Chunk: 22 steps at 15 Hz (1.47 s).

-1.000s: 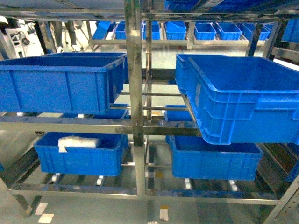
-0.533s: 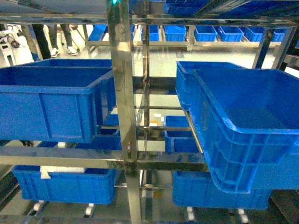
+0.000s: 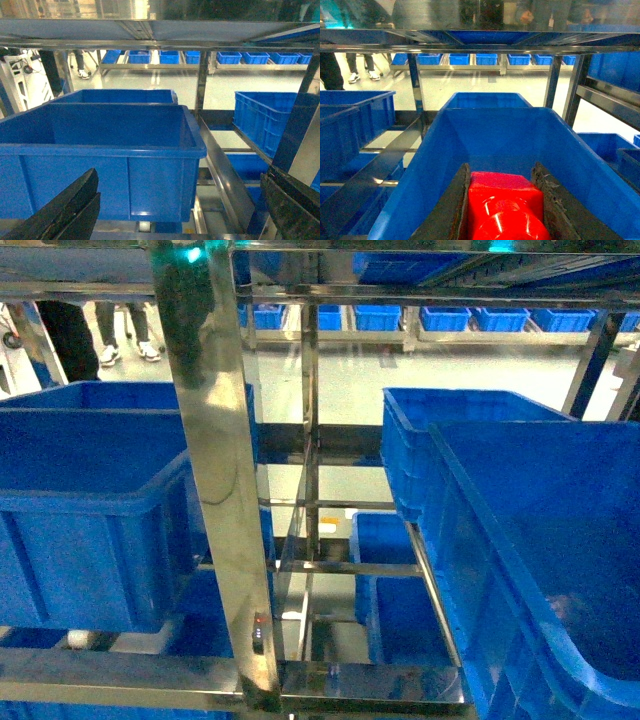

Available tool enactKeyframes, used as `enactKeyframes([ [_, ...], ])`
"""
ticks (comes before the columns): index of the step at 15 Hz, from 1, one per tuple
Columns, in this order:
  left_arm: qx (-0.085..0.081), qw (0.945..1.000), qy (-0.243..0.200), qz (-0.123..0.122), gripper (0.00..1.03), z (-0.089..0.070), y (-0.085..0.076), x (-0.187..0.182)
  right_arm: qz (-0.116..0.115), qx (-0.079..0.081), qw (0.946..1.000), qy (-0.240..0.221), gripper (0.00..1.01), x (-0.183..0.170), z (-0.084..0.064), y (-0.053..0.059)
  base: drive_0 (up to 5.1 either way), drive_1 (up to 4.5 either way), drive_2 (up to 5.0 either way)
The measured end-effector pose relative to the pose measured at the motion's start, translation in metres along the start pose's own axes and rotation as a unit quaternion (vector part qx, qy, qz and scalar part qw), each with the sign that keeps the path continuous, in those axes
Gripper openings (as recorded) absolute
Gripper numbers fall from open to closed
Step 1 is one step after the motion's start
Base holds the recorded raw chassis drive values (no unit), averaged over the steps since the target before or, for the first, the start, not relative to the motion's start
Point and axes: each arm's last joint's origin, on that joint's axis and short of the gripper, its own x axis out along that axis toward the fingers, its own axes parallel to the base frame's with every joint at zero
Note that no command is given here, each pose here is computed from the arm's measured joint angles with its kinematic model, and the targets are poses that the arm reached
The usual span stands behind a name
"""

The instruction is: Pick red block from blue box to shelf

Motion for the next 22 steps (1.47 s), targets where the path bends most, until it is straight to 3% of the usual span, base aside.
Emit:
enactKeyframes([
  [22, 0.000, 1.0000, 0.002, 0.000, 0.98, -0.0004, 0.0000, 0.0000, 0.000, 0.000, 1.0000, 0.002, 0.29, 0.0000, -0.0004, 0.0000, 0.0, 0.00, 0.0],
])
